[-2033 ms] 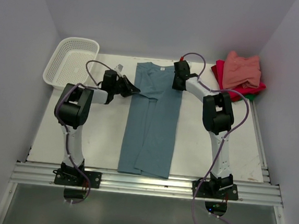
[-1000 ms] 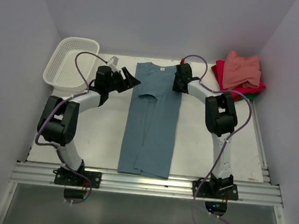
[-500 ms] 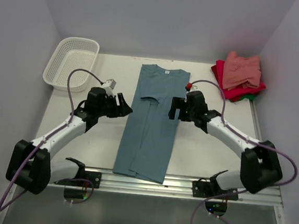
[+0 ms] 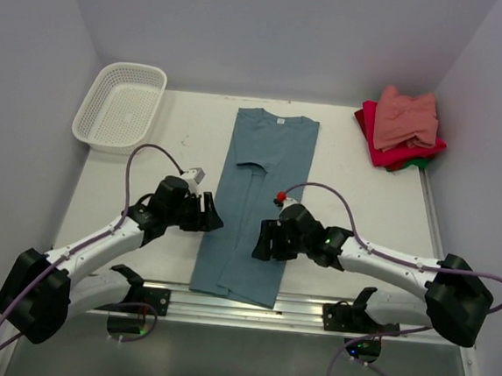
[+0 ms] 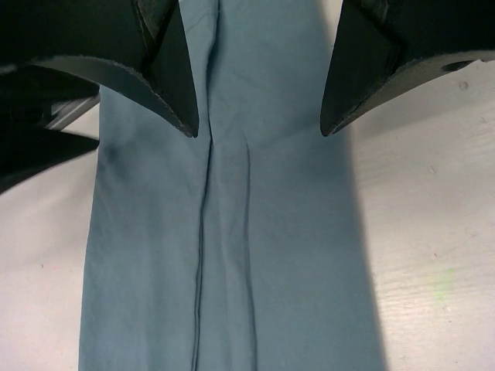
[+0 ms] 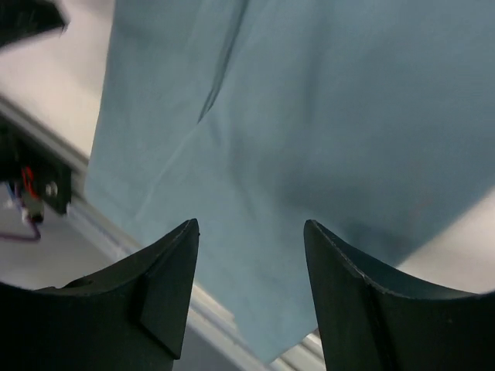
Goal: Fold and stack the t-shirts
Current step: Fold the tshirt
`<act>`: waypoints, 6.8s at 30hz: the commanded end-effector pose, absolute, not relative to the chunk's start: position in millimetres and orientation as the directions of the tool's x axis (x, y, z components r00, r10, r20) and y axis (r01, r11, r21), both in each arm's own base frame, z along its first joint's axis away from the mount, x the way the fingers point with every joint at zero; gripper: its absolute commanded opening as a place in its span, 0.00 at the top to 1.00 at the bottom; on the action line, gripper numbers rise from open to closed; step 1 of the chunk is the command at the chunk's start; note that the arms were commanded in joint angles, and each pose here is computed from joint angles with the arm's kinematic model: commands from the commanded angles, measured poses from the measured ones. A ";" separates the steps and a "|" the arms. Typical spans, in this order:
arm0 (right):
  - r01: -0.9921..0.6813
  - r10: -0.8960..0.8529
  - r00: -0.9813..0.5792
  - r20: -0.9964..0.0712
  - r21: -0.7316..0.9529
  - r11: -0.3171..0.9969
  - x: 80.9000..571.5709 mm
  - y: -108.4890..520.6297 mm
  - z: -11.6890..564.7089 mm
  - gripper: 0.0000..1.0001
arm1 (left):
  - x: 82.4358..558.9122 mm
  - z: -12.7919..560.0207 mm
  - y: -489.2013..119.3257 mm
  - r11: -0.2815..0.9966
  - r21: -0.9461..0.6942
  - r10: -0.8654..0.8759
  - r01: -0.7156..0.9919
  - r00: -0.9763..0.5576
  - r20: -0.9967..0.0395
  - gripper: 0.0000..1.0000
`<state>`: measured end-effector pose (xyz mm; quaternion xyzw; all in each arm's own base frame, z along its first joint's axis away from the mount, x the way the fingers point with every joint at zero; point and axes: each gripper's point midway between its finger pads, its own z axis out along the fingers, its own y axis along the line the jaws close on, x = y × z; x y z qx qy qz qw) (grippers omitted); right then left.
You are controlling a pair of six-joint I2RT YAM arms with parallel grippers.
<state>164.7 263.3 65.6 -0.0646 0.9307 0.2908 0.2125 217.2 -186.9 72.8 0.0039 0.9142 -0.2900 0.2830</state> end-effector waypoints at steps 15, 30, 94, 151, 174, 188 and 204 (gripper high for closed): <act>-0.230 -0.146 -0.886 -0.440 0.146 0.962 97.2 251.0 69.4 0.38 | 253.9 90.9 -240.6 0.735 -0.560 -0.118 0.381 -0.742 -0.660 0.36; -0.206 -0.124 -0.926 -0.357 0.202 0.958 63.7 268.0 35.8 0.58 | 278.4 51.3 -262.7 0.733 -0.588 -0.113 0.342 -0.791 -0.601 0.40; -0.131 -0.102 -0.862 -0.496 0.025 0.991 23.8 195.2 55.6 0.23 | 268.6 32.3 -247.9 0.786 -0.542 -0.080 0.296 -0.821 -0.565 0.41; -0.040 0.161 -0.888 -0.432 0.419 0.907 22.3 221.4 38.3 0.46 | 23.7 5.9 -169.9 0.874 -0.450 0.221 0.181 -0.974 0.037 0.43; -0.042 0.145 -0.877 -0.458 0.375 0.926 24.6 224.3 30.1 0.62 | 43.1 -6.7 -167.6 0.930 -0.324 0.163 0.172 -0.985 -0.056 0.50; -0.077 0.115 -0.845 -0.522 0.332 0.940 34.7 218.6 53.6 1.00 | 76.1 39.3 -190.7 0.888 -0.407 0.109 0.216 -0.957 -0.270 1.00; -0.053 0.179 -0.646 -0.742 0.277 0.959 91.7 183.0 119.8 1.00 | 137.2 84.3 -217.3 0.851 -0.468 -0.063 0.238 -0.839 -0.541 1.00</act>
